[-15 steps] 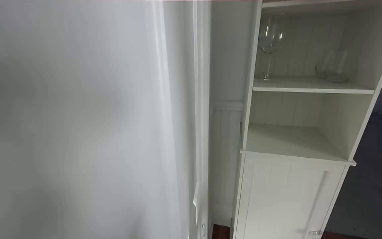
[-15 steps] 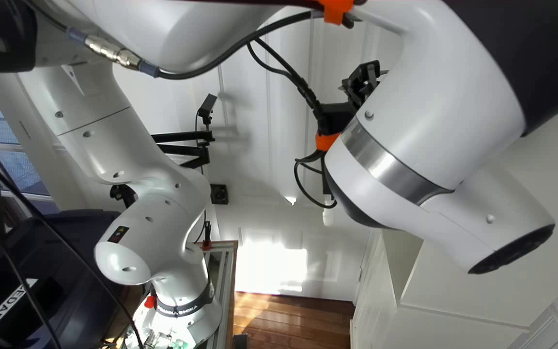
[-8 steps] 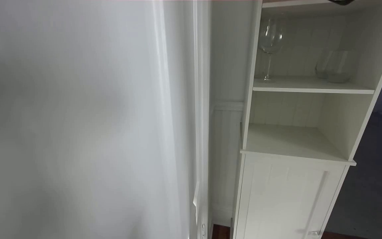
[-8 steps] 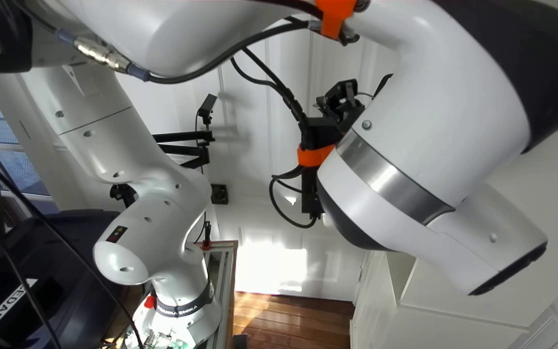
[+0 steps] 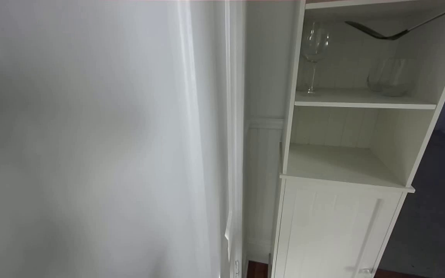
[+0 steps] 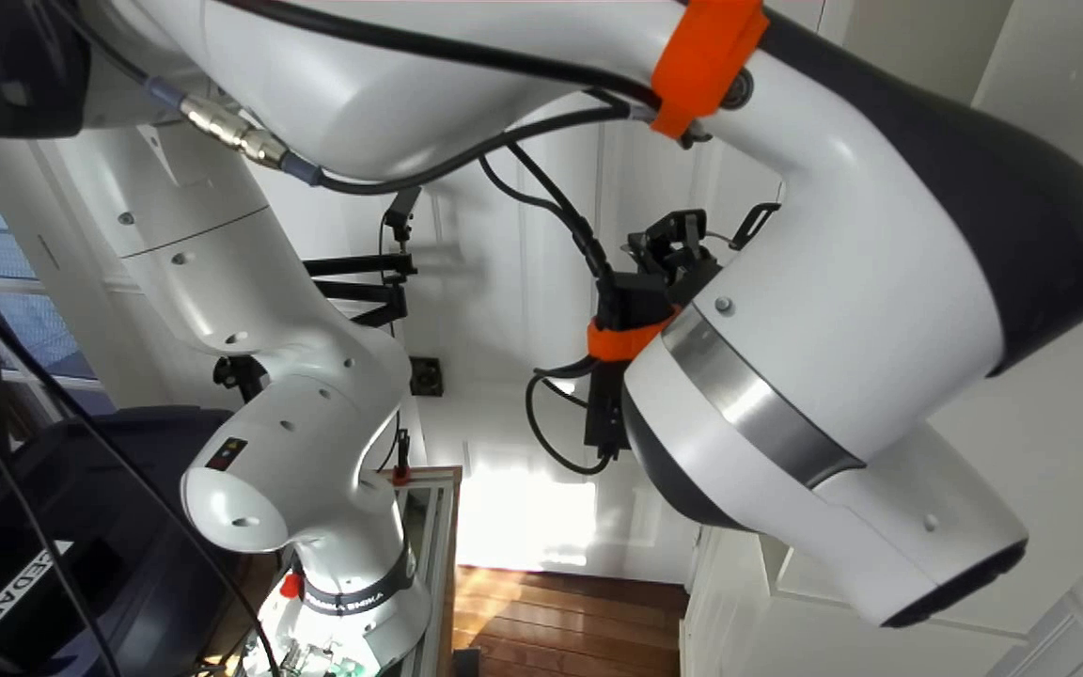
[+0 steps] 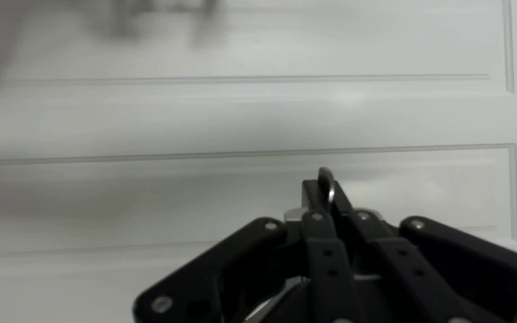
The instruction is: Remove the black spatula from the top shelf and put it in the middle shelf
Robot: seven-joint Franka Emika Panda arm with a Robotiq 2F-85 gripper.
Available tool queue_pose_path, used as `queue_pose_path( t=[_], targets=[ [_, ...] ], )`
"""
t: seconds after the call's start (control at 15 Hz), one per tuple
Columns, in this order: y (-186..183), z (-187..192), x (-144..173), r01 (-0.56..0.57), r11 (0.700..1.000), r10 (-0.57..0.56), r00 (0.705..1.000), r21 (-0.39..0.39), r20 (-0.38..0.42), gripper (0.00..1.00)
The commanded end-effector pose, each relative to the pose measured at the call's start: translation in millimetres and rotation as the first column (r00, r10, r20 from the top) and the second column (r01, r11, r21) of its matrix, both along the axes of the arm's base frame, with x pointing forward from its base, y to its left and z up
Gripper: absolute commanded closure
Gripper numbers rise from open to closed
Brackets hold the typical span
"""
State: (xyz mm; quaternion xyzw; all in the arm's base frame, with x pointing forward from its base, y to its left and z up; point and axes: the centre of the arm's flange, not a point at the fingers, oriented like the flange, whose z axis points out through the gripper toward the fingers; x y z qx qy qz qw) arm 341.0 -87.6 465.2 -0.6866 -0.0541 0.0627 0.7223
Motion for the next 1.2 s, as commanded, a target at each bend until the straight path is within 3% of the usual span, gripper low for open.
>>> queue_pose_path(
  t=[0.0, 0.67, 1.13],
  targets=[
    [7.7, -18.9, 8.1, 0.088, 0.996, -0.089, 0.995, -0.026, -0.040, 0.99],
    [54.1, -59.5, 54.0, 0.317, 0.944, -0.318, 0.948, -0.089, -0.001, 0.99],
    [70.2, -71.7, 78.9, 0.463, 0.871, -0.455, 0.886, -0.163, 0.087, 0.99]
  ],
)
